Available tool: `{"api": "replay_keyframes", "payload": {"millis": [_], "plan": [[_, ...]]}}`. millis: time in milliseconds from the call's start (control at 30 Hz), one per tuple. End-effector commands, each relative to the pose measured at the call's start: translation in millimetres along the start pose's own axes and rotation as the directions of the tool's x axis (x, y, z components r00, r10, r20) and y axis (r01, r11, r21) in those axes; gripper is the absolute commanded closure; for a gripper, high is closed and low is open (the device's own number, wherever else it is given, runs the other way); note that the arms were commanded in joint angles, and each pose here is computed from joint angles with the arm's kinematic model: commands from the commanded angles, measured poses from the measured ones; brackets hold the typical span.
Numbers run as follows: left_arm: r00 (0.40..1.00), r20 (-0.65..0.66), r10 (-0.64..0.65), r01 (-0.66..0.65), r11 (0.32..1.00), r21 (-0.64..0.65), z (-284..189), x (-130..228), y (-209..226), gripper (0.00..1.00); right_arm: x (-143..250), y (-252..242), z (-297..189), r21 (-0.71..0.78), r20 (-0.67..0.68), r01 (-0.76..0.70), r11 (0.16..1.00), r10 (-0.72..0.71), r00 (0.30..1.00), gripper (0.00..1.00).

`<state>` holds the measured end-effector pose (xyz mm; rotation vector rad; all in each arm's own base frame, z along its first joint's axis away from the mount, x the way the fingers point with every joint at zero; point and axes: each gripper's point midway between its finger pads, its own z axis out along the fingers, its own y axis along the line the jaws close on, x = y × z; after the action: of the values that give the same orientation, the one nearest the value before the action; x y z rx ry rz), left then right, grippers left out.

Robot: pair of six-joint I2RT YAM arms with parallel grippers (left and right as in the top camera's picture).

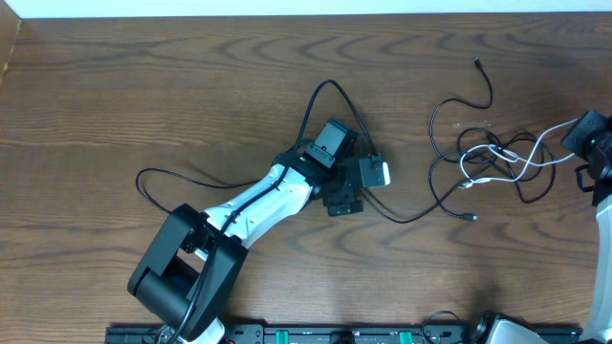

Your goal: Untangle cables

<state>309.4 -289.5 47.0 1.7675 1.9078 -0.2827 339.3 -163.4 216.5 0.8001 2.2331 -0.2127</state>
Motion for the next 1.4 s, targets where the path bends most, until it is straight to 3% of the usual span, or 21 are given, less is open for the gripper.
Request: {"api": "replay_keyframes", "payload": {"millis": [0,233,267,333,467,500,700,933,967,1133,1233,1367], "plan": [[0.999,0.033,0.024,-0.023,0.999,-0.03,4.6,-10.1,9.6,0.02,-5.5,0.4,-2.0,-0.006,0.011,-0.006,1.0,0.006,1.0,0.99],[0.998,0.039,0.051,-0.05,0.999,-0.017,37.1,-10.3,3.0,0.0,-5.4,1.7,-2.1,-0.013,0.01,-0.006,1.0,0.006,1.0,0.99],[0.997,0.042,0.057,-0.057,0.998,-0.015,41.0,-11.8,0.9,0.06,-5.4,1.7,-2.1,-0.013,0.01,-0.005,1.0,0.006,1.0,0.99],[0.997,0.048,0.068,-0.067,0.998,-0.014,45.4,-14.7,-1.7,0.26,-5.4,1.7,-2.1,-0.013,0.01,-0.006,1.0,0.006,1.0,0.99],[0.995,0.06,0.079,-0.078,0.997,-0.019,47.7,-19.4,-3.0,0.89,-5.4,1.7,-2.1,-0.013,0.01,-0.006,1.0,0.006,1.0,0.99],[0.995,0.062,0.08,-0.079,0.997,-0.021,47.6,-19.9,-2.6,0.92,-5.4,1.7,-2.1,-0.013,0.01,-0.006,1.0,0.006,1.0,0.99],[0.995,0.058,0.083,-0.08,0.996,-0.045,47.0,-20.5,2.1,0.92,-5.3,1.7,-2.1,-0.013,0.009,-0.006,1.0,0.006,1.0,0.99],[0.999,-0.005,0.043,-0.043,0.965,-0.26,12.7,-21.7,46.0,0.92,-5.4,1.7,-2.1,-0.013,0.01,-0.006,1.0,0.006,1.0,0.99],[1.0,-0.008,-0.01,0.007,0.937,-0.349,-4.7,-19.7,66.6,0.93,-5.4,1.8,-2.1,-0.014,0.009,-0.006,1.0,0.006,1.0,0.99],[0.979,0.052,-0.199,0.195,0.819,-0.54,-67.0,2.0,123.2,0.92,-5.0,2.9,-2.1,-0.02,0.007,-0.006,1.0,0.006,1.0,0.99],[0.923,0.165,-0.347,0.371,0.695,-0.615,-113.5,25.8,156.4,0.92,-5.0,2.9,-2.1,-0.02,0.007,-0.006,1.0,0.006,1.0,0.99],[0.803,0.339,-0.49,0.573,0.479,-0.665,-181.9,71.5,193.8,0.92,-5.0,2.9,-2.1,-0.02,0.007,-0.006,1.0,0.006,1.0,0.99]]}}
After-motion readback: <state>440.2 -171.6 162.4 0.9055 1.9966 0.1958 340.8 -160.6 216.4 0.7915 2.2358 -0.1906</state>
